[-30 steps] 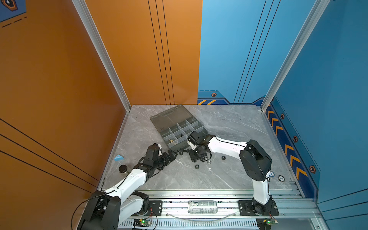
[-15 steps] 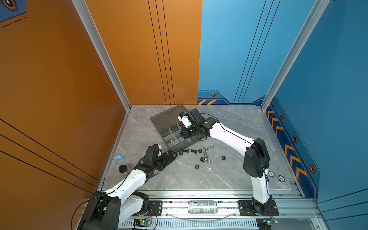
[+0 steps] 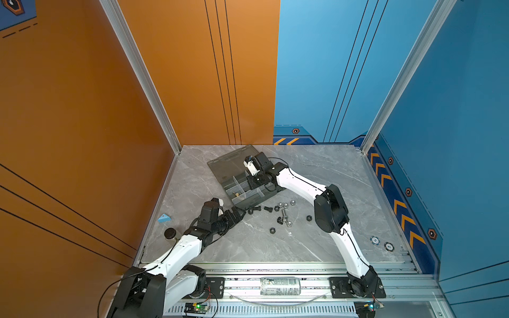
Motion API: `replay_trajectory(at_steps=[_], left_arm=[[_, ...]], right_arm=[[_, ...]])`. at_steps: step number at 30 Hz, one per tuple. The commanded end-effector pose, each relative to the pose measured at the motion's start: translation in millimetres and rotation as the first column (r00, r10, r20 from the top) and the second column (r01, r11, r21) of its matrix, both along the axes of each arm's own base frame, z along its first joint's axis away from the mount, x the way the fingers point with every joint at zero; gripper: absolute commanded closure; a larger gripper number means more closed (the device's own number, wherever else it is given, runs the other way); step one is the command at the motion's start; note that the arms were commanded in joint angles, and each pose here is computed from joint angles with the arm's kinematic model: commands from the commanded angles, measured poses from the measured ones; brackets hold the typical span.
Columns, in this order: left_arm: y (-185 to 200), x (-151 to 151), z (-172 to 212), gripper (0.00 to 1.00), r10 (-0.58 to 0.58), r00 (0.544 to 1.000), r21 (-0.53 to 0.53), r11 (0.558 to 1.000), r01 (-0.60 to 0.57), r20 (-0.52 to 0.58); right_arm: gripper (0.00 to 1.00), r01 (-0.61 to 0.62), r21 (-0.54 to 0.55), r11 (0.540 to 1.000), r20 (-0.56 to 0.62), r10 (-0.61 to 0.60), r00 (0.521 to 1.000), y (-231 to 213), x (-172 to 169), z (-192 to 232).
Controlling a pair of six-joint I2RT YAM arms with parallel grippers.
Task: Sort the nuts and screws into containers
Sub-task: 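Open the right gripper to drop the wing nut into the compartment, then return the open right gripper to the pile above another black wing nut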
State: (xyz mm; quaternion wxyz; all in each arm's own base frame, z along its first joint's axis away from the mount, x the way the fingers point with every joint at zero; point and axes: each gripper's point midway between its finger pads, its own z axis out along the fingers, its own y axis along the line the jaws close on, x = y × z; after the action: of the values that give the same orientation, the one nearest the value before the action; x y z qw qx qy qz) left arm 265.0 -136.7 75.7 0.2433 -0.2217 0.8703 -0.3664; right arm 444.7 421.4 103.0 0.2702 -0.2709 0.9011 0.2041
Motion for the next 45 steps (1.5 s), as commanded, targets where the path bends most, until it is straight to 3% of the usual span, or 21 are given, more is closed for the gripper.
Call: replay_trajectory(at_steps=[1,16,22,27,33,39,45], left_arm=[[0.7,-3.1,0.9,0.02,-0.006,1.0,-0.012,1.0,0.006,-0.006],[2.1,-4.3,-0.4,0.02,-0.003,1.0,-0.012,1.0,0.003,-0.008],[2.4,-5.0,-0.1,0.02,-0.002,1.0,-0.012,1.0,0.002,-0.007],[2.5,-4.1,0.6,0.02,-0.002,1.0,-0.014,1.0,0.002,-0.005],[2.5,-4.3,0.9,0.02,0.0,1.0,-0.015,1.0,0.0,-0.008],[4.1,-3.6,3.0,0.02,0.005,1.0,-0.011,1.0,-0.005,-0.004],[4.6,-3.0,4.1,0.02,0.01,1.0,-0.007,1.0,-0.01,-0.007]], right_arm=[[1.0,0.025,0.033,0.999,0.03,-0.026,0.999,4.0,12.3,10.2],[1.0,0.046,0.014,0.999,0.01,-0.046,0.999,4.3,18.0,-12.7],[0.75,0.059,0.001,0.998,0.014,-0.059,0.998,-0.2,18.7,-8.9],[0.63,0.054,0.0,0.999,0.032,-0.054,0.998,-5.9,16.2,12.0],[0.54,0.082,-0.007,0.997,0.076,-0.081,0.994,-27.7,1.9,50.3],[0.5,0.154,-0.029,0.988,0.019,-0.153,0.988,-66.7,-35.8,62.7],[0.47,0.348,-0.119,0.93,-0.119,-0.362,0.925,-133.8,-73.3,27.9]])
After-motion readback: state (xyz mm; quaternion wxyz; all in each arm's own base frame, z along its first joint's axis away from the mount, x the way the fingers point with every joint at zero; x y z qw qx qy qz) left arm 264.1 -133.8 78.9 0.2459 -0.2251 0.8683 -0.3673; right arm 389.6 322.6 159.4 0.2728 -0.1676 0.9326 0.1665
